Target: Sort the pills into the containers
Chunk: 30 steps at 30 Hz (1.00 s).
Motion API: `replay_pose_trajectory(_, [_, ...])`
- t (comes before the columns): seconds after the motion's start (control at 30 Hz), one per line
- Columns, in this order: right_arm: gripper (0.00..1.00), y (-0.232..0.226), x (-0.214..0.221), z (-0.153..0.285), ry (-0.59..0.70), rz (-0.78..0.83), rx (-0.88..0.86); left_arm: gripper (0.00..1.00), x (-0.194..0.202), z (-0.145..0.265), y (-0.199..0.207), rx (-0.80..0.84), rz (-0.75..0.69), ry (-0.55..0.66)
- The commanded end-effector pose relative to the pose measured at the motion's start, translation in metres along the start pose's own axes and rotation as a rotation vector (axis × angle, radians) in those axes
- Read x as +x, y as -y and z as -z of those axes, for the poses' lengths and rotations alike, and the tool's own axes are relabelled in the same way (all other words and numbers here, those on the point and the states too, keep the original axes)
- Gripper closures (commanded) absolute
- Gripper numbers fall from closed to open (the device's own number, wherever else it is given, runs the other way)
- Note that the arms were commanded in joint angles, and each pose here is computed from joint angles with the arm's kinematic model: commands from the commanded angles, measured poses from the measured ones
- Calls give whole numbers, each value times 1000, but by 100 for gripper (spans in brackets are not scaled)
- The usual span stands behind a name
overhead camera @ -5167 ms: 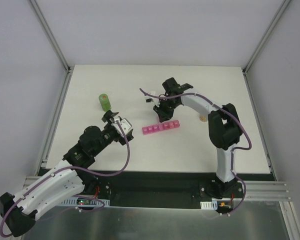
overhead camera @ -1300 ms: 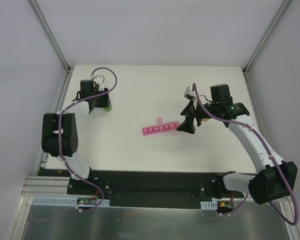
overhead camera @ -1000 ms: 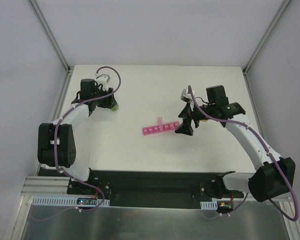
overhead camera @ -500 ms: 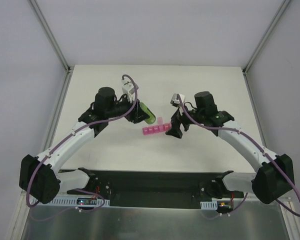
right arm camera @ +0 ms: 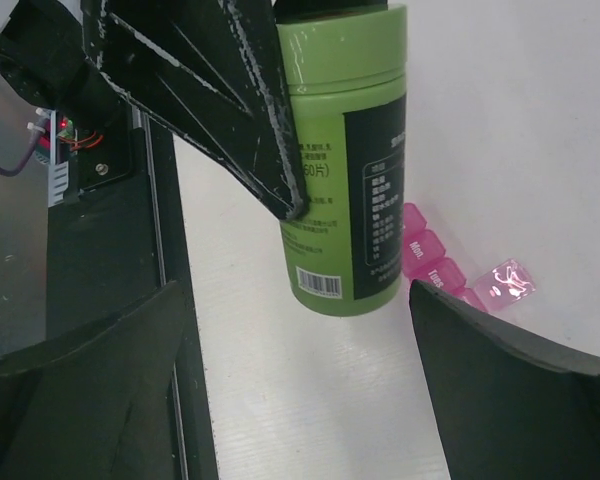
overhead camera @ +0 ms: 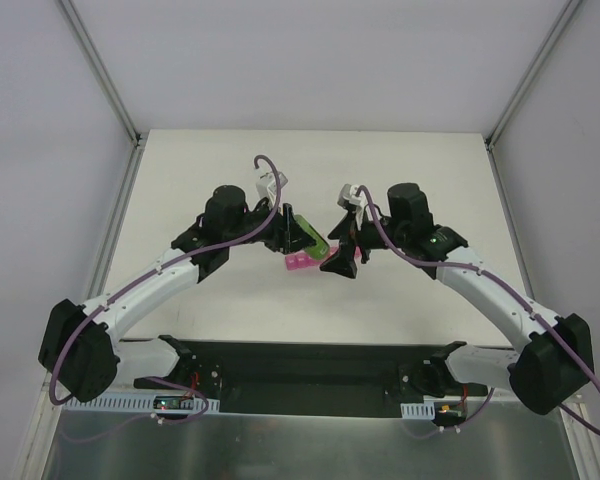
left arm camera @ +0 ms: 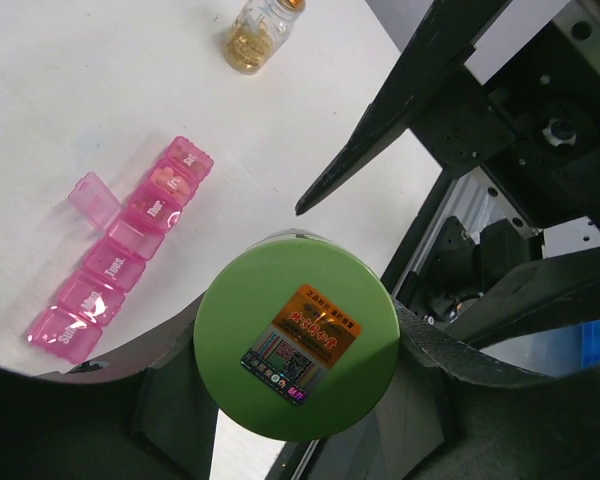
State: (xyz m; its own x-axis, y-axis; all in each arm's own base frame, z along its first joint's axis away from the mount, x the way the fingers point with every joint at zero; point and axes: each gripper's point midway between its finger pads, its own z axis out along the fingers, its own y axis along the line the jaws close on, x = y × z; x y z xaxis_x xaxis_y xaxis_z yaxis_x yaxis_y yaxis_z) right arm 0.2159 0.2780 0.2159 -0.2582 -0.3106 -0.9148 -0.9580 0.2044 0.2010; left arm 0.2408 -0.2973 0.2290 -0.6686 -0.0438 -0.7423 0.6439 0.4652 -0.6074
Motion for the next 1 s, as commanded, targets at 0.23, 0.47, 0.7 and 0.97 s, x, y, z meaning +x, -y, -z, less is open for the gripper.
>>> replay_pose_trajectory(0.23, [3, 2, -10, -4, 18, 9, 10, 98, -24, -10, 36, 100, 15, 78])
replay_pose_trajectory(0.47, [14, 2, -7, -7, 5, -10, -3, 98, -31, -9, 43, 109, 42, 117])
replay_pose_trajectory(0.7, [54, -10, -12, -12, 18, -63, -75, 97, -45, -3, 49, 110, 79, 205])
replay_pose_trajectory(0.97, [71, -15, -33, -12, 112, -136, -86, 69, -60, 5, 65, 135, 64, 386])
